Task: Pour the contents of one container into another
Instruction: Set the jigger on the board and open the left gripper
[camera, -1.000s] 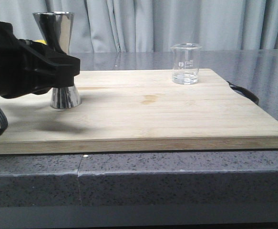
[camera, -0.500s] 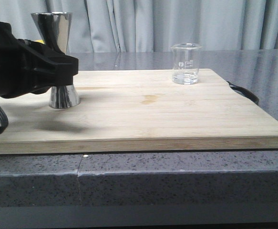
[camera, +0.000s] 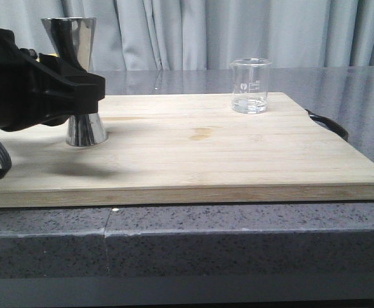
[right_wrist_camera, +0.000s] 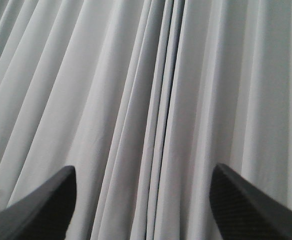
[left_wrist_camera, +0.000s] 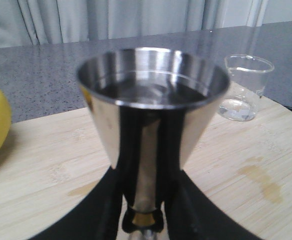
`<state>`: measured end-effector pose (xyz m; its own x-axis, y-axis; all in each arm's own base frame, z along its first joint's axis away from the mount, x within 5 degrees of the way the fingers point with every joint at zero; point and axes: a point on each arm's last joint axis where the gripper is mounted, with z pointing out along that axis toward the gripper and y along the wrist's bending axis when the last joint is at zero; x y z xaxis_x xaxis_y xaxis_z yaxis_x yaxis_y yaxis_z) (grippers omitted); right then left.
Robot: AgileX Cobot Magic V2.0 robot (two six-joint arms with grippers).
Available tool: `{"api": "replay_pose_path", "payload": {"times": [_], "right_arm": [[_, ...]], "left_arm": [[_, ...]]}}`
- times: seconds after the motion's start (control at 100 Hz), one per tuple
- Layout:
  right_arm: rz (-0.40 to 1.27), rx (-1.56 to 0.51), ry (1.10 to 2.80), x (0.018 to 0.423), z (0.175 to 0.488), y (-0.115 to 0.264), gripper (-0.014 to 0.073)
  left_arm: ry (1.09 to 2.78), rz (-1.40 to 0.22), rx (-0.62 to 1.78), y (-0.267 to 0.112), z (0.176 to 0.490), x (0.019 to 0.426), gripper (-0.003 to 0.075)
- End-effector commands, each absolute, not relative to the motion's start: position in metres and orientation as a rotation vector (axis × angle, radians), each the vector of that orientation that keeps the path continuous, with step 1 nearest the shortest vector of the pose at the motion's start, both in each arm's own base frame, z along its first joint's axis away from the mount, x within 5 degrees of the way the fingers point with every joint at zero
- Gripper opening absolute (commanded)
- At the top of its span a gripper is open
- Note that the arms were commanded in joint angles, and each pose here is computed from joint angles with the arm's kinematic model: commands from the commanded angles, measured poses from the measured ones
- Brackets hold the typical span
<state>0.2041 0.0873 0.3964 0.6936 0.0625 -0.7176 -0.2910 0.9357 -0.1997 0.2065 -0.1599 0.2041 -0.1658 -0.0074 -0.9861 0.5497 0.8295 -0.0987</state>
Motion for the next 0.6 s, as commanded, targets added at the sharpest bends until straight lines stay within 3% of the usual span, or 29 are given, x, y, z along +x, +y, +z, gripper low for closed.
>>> {"api": "replay_pose_path", "payload": {"times": [0.0,0.35,0.59], "right_arm": [[0.204,-0.283,0.686,0.1945,0.4125,0.0838,0.0503],[0.204,-0.283,0.686,0.1945,0.4125,0.0838,0.0503],[0.204,-0.283,0.686,0.1945,0.4125,0.0838,0.0503]], "left_arm": [[1.562,-0.539,0.382,-0.1597,0.2215,0.2089,0.0216],[1.562,-0.539,0.382,-0.1597,0.2215,0.2089,0.0426],[1.568,-0.537,0.384,-0.159,0.2199,0.2081,0.0437]]}}
